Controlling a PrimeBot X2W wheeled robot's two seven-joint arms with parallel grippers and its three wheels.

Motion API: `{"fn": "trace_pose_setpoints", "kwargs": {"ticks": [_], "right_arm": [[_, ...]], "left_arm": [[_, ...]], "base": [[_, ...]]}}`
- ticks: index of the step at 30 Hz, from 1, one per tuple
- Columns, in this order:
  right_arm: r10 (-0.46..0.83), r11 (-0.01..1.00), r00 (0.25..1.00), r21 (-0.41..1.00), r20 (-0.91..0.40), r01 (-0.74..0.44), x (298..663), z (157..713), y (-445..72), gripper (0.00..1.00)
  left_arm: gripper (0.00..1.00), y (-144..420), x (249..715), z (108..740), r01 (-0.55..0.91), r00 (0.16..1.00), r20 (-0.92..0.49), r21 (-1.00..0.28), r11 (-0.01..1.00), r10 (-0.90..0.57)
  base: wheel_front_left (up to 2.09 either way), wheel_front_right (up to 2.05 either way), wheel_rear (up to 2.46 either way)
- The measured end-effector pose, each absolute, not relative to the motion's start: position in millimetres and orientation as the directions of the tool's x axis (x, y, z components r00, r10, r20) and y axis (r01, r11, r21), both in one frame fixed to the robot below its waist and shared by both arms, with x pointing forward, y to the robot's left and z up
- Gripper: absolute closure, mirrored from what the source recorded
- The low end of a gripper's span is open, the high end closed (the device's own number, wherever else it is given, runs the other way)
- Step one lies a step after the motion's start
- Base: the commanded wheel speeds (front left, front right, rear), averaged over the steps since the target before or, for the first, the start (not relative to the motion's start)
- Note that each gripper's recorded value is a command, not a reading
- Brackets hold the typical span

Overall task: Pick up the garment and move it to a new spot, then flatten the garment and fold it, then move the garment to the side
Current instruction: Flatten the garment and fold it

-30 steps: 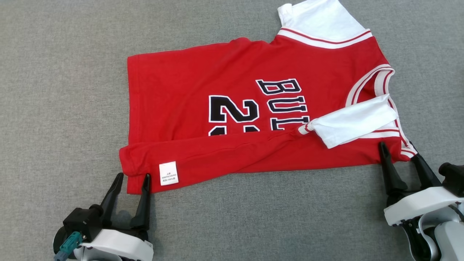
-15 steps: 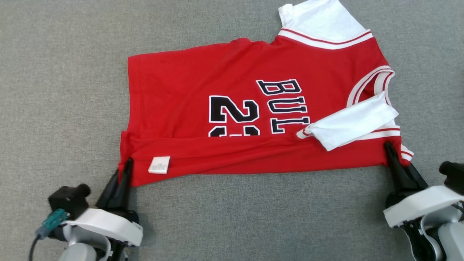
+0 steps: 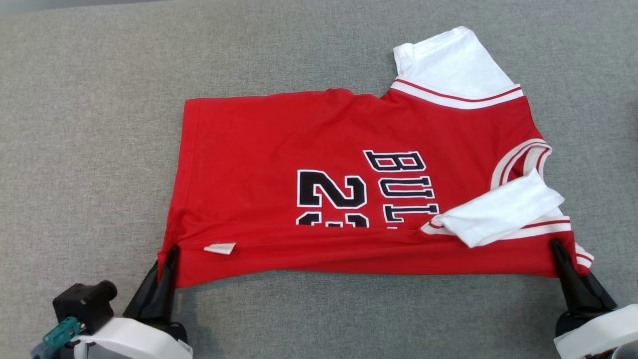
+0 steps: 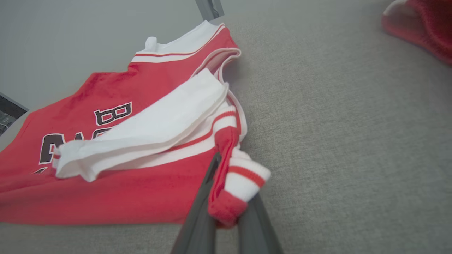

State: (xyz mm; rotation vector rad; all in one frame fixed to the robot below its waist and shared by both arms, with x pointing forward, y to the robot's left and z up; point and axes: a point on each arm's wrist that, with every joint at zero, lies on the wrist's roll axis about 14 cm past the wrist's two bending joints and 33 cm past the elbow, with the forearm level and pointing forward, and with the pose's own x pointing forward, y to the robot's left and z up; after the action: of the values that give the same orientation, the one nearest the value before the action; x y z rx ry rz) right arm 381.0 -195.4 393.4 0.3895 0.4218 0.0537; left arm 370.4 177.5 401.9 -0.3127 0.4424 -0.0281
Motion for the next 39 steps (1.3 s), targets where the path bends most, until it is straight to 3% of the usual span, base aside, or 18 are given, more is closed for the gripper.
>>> {"fn": "trace_pose_setpoints", "kwargs": {"ticks": [1, 2, 3, 4, 5, 13, 20, 28, 34, 39], "right_arm": [[0.132, 0.923, 0.91, 0.383, -0.393, 0.032, 381.3, 392.6, -194.4, 0.76], [0.127, 0.924, 0.911, 0.38, -0.392, 0.035, 382.2, 392.6, -195.1, 0.41], [0.12, 0.928, 0.914, 0.37, -0.388, 0.035, 384.4, 393.6, -197.2, 0.0], [0.117, 0.931, 0.918, 0.363, -0.379, 0.031, 387.4, 396.0, -198.0, 0.0], [0.114, 0.932, 0.925, 0.361, -0.363, 0.027, 391.0, 399.8, -198.4, 0.0], [0.078, 0.96, 0.982, 0.28, -0.174, -0.026, 417.8, 447.6, -204.1, 0.0], [0.057, 0.98, 0.998, 0.188, 0.024, -0.061, 433.4, 500.1, -204.9, 0.0], [0.069, 0.981, 0.997, 0.178, 0.046, -0.076, 435.7, 509.1, -197.9, 0.0], [0.078, 0.979, 0.996, 0.188, 0.035, -0.083, 442.6, 502.8, -192.6, 0.0], [0.083, 0.975, 0.996, 0.206, 0.024, -0.086, 451.6, 494.3, -188.7, 0.0]], "left_arm": [[1.0, 175.5, 370.9, 402.9, -0.03, 0.904, -0.416, -0.296, 0.955, -0.1], [1.0, 173.6, 371.1, 402.6, -0.022, 0.901, -0.42, -0.291, 0.957, -0.106], [0.78, 170.8, 373.0, 403.9, -0.018, 0.903, -0.414, -0.298, 0.955, -0.112], [0.25, 169.5, 376.1, 406.2, -0.02, 0.909, -0.402, -0.301, 0.953, -0.108], [0.0, 168.1, 379.6, 407.8, -0.01, 0.913, -0.391, -0.296, 0.955, -0.112], [0.0, 170.8, 400.0, 420.1, -0.003, 0.949, -0.304, -0.275, 0.961, -0.085], [0.0, 187.9, 420.9, 459.6, -0.011, 0.992, -0.125, -0.208, 0.978, -0.016], [0.0, 193.0, 430.1, 472.6, -0.017, 0.998, -0.069, -0.187, 0.982, 0.004], [0.0, 180.8, 466.1, 472.7, 0.07, 0.994, -0.074, -0.179, 0.981, -0.084], [0.0, 169.2, 510.4, 446.8, 0.15, 0.96, -0.201, -0.214, 0.965, -0.194]], "base": [[0.0, 0.0, 0.0], [0.0, 0.0, 0.0], [0.0, 0.0, 0.0], [0.0, 0.0, 0.0], [0.0, 0.0, 0.0], [0.0, 0.0, 0.0], [0.0, 0.0, 0.0], [0.0, 0.0, 0.0], [0.0, 0.0, 0.0], [0.0, 0.0, 0.0]]}}
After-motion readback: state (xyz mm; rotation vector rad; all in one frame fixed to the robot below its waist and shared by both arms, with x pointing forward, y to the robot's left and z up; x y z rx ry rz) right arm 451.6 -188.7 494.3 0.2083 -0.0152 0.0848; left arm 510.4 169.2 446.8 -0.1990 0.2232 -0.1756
